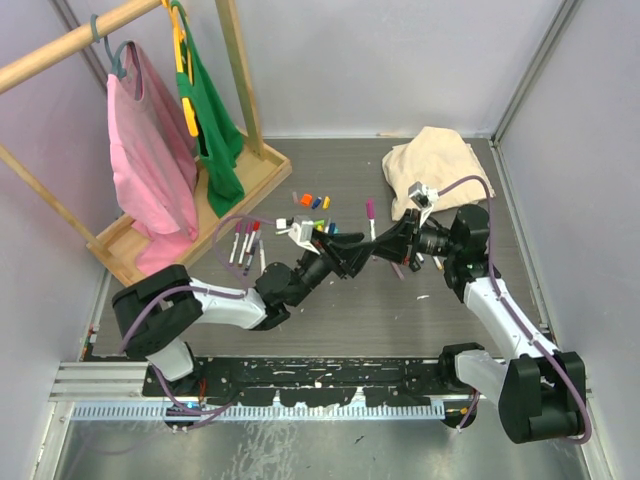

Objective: Open the pen caps
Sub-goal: Pick up the pen from the center of the board.

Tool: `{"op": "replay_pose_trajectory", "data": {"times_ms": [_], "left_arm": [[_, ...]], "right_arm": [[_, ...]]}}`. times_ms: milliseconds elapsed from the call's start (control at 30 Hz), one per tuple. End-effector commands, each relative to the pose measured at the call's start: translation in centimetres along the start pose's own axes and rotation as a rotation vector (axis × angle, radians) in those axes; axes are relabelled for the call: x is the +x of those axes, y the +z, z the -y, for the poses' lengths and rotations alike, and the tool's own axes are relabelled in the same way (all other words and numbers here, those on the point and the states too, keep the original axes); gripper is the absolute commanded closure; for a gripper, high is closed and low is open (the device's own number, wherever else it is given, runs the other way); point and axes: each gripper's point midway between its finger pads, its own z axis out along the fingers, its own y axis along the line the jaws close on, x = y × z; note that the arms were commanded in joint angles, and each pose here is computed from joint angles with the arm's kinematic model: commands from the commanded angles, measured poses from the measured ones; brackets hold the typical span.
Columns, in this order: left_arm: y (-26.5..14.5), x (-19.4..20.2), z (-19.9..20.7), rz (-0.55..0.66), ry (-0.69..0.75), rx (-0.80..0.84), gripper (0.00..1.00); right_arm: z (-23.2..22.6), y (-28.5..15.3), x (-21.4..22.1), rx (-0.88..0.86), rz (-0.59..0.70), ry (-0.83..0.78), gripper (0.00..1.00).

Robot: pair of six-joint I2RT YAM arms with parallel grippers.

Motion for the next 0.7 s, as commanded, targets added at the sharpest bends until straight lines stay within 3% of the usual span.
{"op": "replay_pose_trajectory", "data": {"times_ms": [0,133,300,533,667], "left_arm": [[-0.5,-3.2,0.5,0.042,-0.137,0.035,0.45],[-0.7,-3.4,0.2,-0.071,-0.201,0.074,0.42],[-1.1,-4.6,2.1,-0.147,-0.147,0.180,0.38],[-0.7,-3.6,2.3,-0.315,-0.062,0.141,0.38],[-0.2,-3.4,2.0,-0.334,-0.043,0.126,0.40]], "right_arm": [[-0.8,-0.1,-1.9,-0.006,-0.003,-0.101,0.99],[-0.8,-0.2,-1.9,-0.003,-0.022,-0.110,0.99],[-0.7,-0.3,-1.6,-0.005,-0.062,-0.104,0.99],[-1.1,-0.3,-1.3,-0.046,-0.089,-0.092,0.99],[-1.3,-0.3,-1.1,-0.061,-0.093,-0.096,0.99]]}}
